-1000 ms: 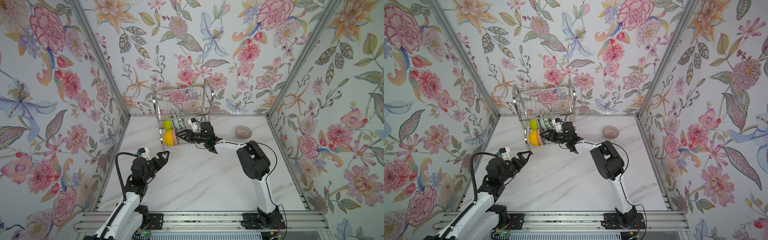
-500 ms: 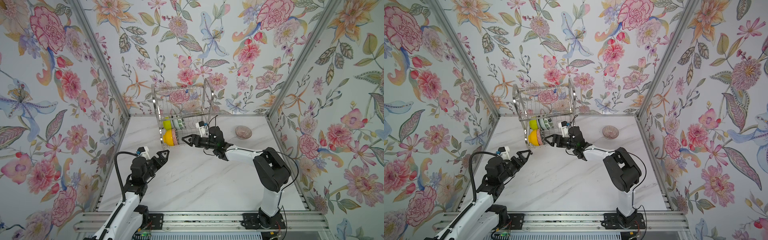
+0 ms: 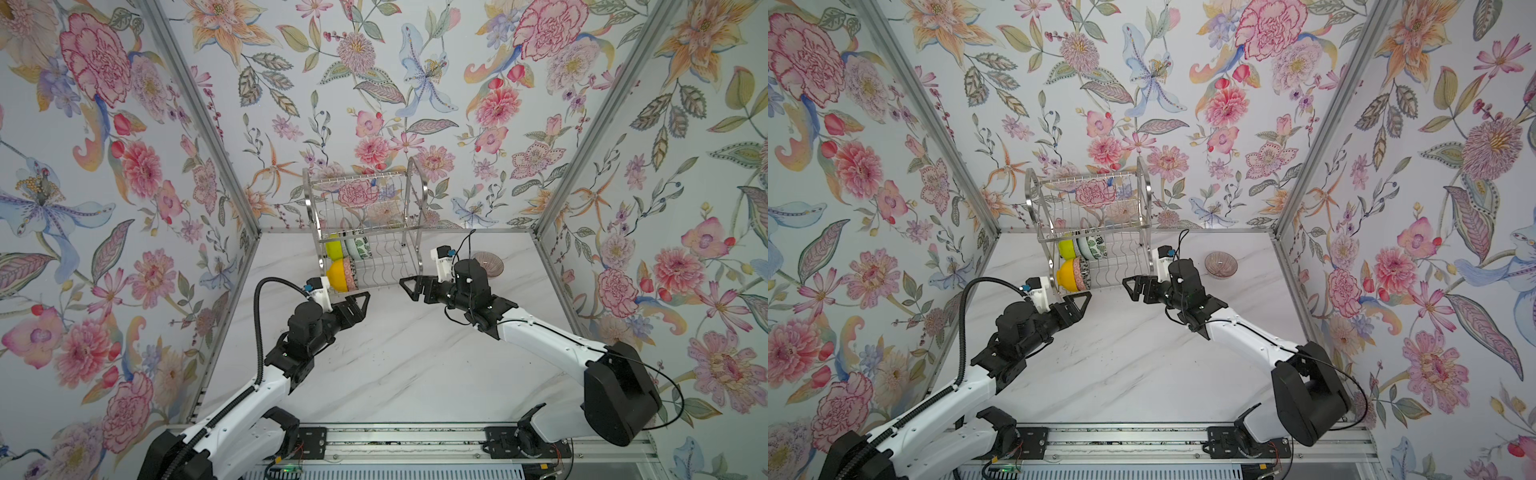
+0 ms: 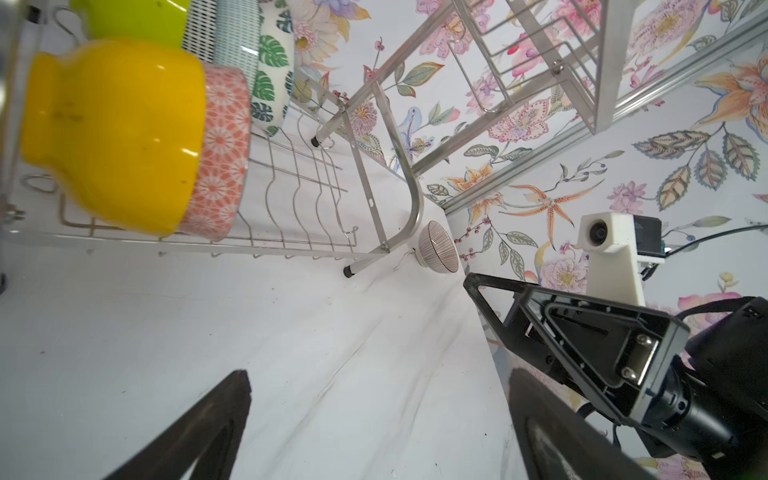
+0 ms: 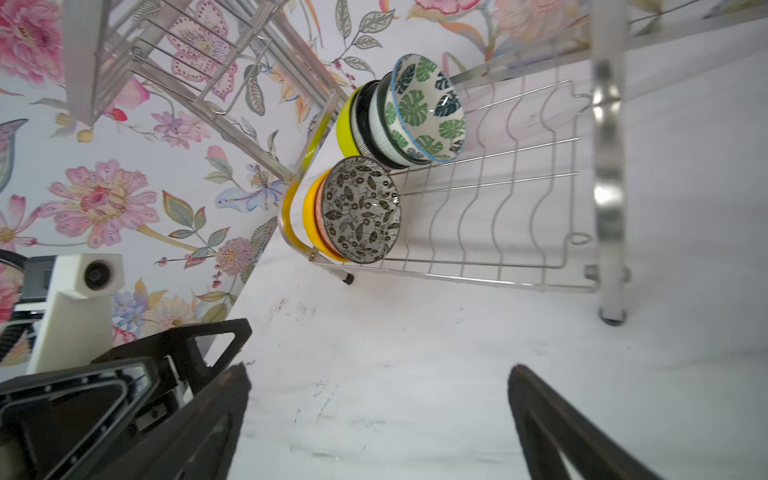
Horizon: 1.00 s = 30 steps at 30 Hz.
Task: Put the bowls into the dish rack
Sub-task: 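Reach the right gripper to the pink-striped bowl's rim while the left moves forward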
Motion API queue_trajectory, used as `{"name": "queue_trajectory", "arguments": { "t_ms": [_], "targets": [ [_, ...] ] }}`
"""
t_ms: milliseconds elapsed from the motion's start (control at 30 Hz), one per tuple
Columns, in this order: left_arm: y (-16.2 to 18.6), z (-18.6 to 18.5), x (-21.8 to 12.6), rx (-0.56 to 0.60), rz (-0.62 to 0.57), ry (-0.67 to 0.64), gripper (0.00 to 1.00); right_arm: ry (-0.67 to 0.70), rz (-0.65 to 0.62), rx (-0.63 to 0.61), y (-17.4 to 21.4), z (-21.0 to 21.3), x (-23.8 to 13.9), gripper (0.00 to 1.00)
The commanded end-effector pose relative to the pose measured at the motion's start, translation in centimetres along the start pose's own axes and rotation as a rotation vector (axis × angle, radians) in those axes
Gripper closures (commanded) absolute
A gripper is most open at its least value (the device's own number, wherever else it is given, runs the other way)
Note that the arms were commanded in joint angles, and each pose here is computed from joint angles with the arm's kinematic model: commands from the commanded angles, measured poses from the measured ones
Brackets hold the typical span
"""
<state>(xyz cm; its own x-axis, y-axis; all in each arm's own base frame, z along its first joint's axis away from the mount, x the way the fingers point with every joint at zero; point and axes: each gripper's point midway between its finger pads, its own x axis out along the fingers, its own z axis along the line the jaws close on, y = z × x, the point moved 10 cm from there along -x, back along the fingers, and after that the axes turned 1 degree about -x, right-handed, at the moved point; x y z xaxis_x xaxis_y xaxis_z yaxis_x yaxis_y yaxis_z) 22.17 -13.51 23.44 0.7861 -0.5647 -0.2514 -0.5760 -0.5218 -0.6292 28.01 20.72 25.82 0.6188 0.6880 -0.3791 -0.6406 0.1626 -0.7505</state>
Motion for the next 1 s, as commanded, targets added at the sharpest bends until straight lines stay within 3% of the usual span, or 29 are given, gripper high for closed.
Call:
{"name": "queue_trajectory", "arguments": {
  "t_ms": [0, 233, 433, 633, 967],
  "targets": [
    [-0.5, -2.4, 1.5, 0.109, -0.030, 0.026, 0.01, 0.266, -0.016, -0.005, 0.6, -3.6, -3.5, 0.01],
    [1.4, -6.6, 6.3, 0.255, 0.069, 0.070, 0.01, 0.659, -0.215, 0.162, -1.2, -9.2, -12.0, 0.01],
    [3.0, -11.0, 10.9, 0.357, 0.126, 0.117, 0.01, 0.777, -0.286, 0.393, -2.3, -14.8, -15.7, 0.01],
    [5.8, -13.8, 15.4, 0.431, 0.201, 0.137, 0.01, 0.764, -0.208, 0.528, -4.4, -20.0, -14.6, 0.02],
    [8.1, -14.6, 19.4, 0.460, 0.300, 0.130, 0.01, 0.688, -0.058, 0.602, -7.2, -26.9, -8.8, 0.04]
  ]
}}
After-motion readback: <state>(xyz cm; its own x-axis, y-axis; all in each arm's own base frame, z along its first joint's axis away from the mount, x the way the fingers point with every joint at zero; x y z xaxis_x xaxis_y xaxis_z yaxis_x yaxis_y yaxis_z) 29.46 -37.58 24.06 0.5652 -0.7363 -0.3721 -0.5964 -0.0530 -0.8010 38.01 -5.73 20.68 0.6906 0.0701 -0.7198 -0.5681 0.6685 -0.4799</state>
